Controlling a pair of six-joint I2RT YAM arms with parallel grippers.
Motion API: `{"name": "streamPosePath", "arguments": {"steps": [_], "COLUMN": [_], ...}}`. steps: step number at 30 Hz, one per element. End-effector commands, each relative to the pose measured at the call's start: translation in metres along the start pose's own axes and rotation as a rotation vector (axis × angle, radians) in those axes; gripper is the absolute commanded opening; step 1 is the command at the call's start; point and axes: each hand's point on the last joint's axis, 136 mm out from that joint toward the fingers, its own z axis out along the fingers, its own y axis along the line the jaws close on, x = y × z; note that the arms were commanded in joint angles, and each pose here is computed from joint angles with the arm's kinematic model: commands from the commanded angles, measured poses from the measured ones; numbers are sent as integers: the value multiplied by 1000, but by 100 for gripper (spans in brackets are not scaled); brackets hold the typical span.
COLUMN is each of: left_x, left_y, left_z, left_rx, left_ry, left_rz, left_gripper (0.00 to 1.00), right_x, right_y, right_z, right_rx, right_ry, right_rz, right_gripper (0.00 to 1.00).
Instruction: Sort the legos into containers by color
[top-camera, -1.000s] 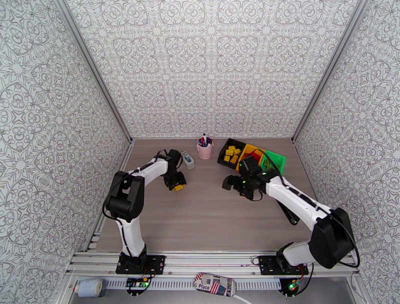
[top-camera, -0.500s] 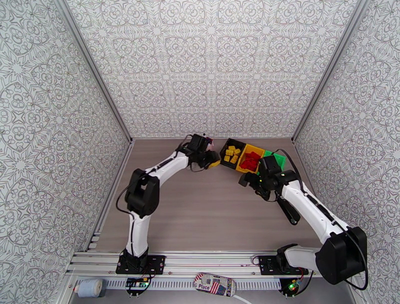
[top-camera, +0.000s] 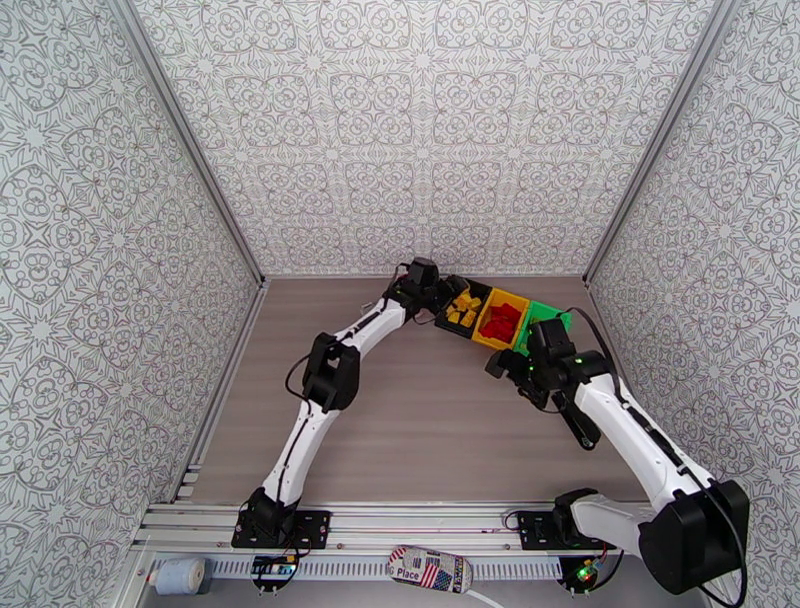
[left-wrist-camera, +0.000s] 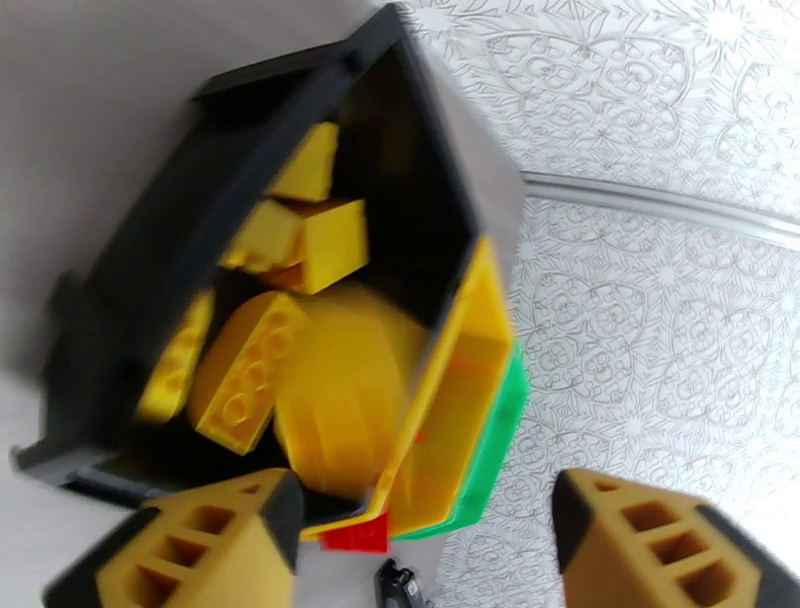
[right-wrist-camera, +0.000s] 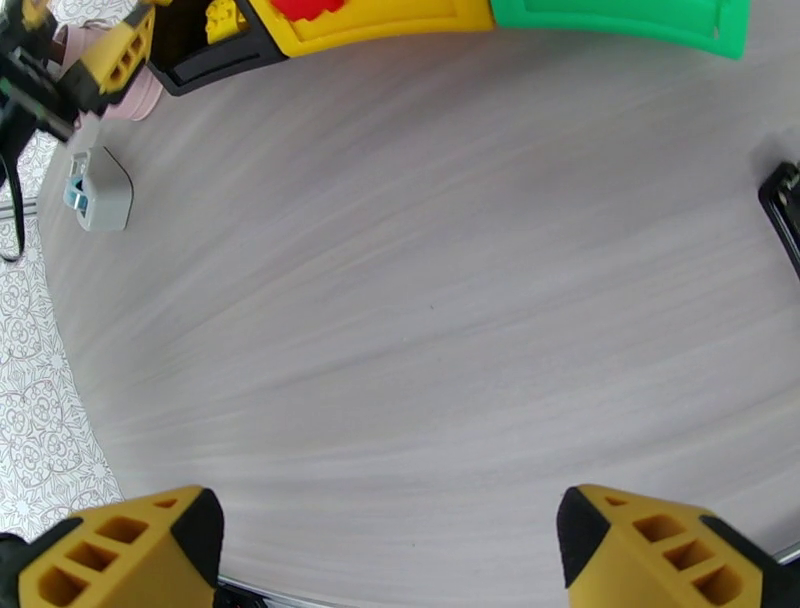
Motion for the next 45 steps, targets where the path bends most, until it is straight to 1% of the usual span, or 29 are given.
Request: {"name": "streamPosePath", "arguments": {"steps": [1, 5, 6, 8, 9, 12, 15, 18, 20, 23, 25, 27, 28, 29, 30, 31, 33, 34, 36, 39, 42, 44, 45], "left_x": [7, 29, 39, 58, 68, 91, 102, 99, 96, 83, 77, 82, 84, 82, 72, 60, 36, 28, 8, -14, -27, -33, -36], "left_y": [-27, -33, -27, -27, -37, -39, -39, -40, -44, -46, -46, -37, -31, -20, -3, 17, 66, 86, 125, 169, 202, 210, 212], "left_z": [-6, -28, -35, -55, -75, -127, -187, -253, -300, -367, -404, -439, -453, -469, -482, -489, -491, -488, -487, -487, -480, -473, -470], "left_rx": [54, 49, 33, 18, 20, -33, -110, -212, -241, -233, -221, -161, -153, -181, -264, -371, -586, -645, -741, -826, -919, -932, -911], "left_ry": [1, 17, 26, 40, 39, 12, -53, -190, -315, -562, -734, -894, -939, -1007, -1056, -1073, -1023, -997, -1004, -1055, -1038, -1047, -1065], "left_rz": [11, 75, 94, 155, 207, 351, 495, 628, 699, 774, 879, 968, 995, 1033, 1003, 965, 913, 899, 862, 809, 817, 858, 874], "left_gripper": [99, 99, 99, 99, 99, 99, 99, 99, 99, 99, 99, 99, 99, 99, 99, 99, 99, 100, 99, 99, 99, 100, 99], "right_x": [7, 4, 2, -1, -4, -14, -28, -43, -56, -75, -87, -100, -104, -106, -107, -110, -118, -121, -126, -135, -144, -149, -151], "right_y": [-11, -13, -13, -14, -14, -15, -15, -13, -14, -8, -5, -19, -24, -21, -19, -20, -33, -38, -50, -63, -71, -71, -71], "right_z": [-4, -10, -12, -14, -15, -21, -31, -42, -55, -81, -93, -103, -107, -112, -113, -114, -110, -105, -88, -59, -32, -18, -10], "right_rx": [23, 25, 24, 34, 40, 67, 84, 96, 123, 112, 97, 138, 152, 134, 118, 119, 175, 202, 247, 293, 314, 296, 287], "right_ry": [16, -10, -17, -30, -39, -76, -130, -195, -272, -416, -514, -648, -708, -757, -799, -847, -950, -978, -1006, -994, -995, -1010, -1019], "right_rz": [14, -3, -10, -25, -38, -75, -107, -135, -143, -152, -182, -143, -138, -187, -263, -297, -319, -335, -358, -377, -401, -421, -427], "right_gripper": [93, 94, 94, 95, 96, 97, 98, 98, 98, 99, 99, 99, 99, 99, 99, 99, 99, 99, 99, 99, 99, 99, 99]}}
